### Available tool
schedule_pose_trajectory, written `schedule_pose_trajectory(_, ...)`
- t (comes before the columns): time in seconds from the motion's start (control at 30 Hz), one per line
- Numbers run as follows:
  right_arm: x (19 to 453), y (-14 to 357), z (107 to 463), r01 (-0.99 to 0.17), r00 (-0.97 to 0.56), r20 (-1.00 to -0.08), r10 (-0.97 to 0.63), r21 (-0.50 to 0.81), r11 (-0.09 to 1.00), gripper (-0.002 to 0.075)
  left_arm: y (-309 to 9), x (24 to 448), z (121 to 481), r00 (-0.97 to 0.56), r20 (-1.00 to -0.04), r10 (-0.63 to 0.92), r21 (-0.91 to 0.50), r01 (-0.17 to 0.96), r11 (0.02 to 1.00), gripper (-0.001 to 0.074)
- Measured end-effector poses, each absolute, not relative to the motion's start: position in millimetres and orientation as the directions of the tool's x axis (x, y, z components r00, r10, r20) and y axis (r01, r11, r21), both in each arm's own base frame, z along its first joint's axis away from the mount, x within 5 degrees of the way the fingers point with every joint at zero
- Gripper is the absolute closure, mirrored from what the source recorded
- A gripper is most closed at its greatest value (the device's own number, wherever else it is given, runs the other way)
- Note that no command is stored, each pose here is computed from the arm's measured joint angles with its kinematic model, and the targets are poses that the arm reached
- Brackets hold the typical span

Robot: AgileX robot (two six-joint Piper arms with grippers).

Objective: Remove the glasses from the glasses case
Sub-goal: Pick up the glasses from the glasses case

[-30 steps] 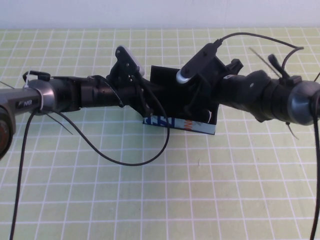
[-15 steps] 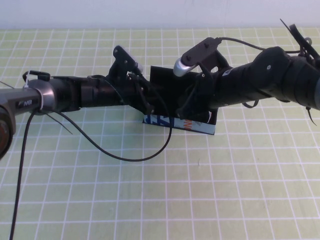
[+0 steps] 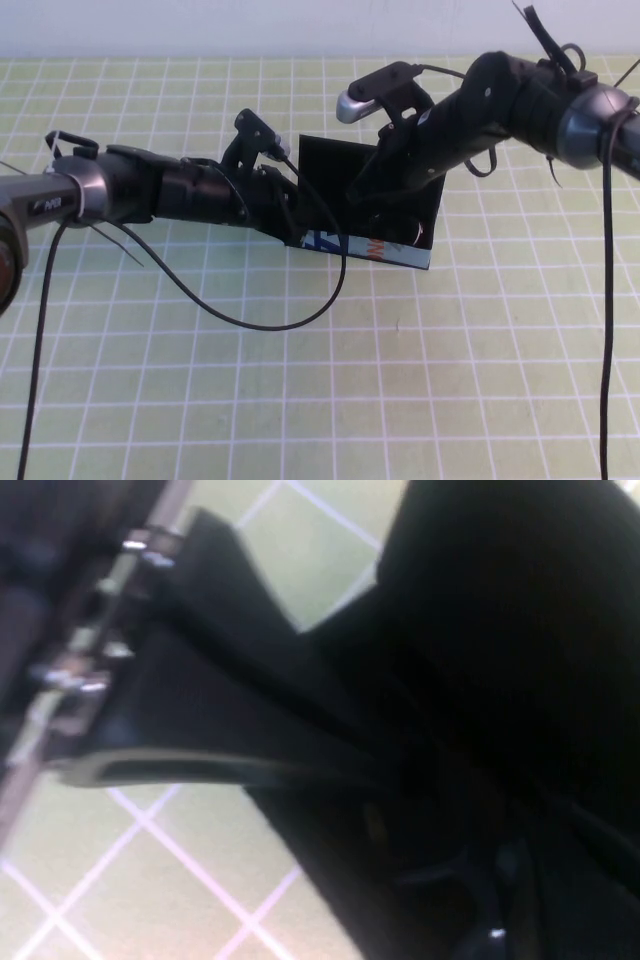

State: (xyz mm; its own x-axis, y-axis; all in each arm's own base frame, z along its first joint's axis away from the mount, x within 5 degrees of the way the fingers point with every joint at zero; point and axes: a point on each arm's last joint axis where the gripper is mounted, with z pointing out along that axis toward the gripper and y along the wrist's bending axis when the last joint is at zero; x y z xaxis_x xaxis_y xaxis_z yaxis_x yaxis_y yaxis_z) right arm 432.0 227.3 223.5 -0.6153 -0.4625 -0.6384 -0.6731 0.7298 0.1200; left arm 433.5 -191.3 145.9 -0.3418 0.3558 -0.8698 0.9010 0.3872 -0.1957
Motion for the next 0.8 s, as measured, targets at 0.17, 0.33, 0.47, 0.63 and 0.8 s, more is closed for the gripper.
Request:
schedule_pose_trajectory(0.17,448,220,224,-0.679,-0.641,-0.589,-0.493,0.135,0.722,0.0742,-191,430,152,-0.363,-0.856,0.367,-0.221,0.900,0.375,0.0738)
schedule_pose_trajectory(0.33,451,215,228,-0.701,-0.643,-0.537,-0.546,0.125,0.702,0.0742,-192,427,153,-0.405,-0.843,0.354,-0.278,0.891,0.359,0.0738)
schedule_pose_trajectory(0.47,453,209,233,-0.709,-0.641,-0.515,-0.570,0.110,0.697,0.0742,-192,425,153,-0.428,-0.832,0.352,-0.305,0.884,0.355,0.0738)
schedule_pose_trajectory(0.63,459,202,238,-0.702,-0.633,-0.527,-0.567,0.082,0.707,0.0742,-193,424,152,-0.456,-0.820,0.347,-0.335,0.873,0.354,0.0738)
schedule_pose_trajectory(0.8,464,203,227,-0.698,-0.636,-0.523,-0.567,0.077,0.712,0.0742,-193,421,153,-0.465,-0.815,0.346,-0.357,0.873,0.333,0.0738)
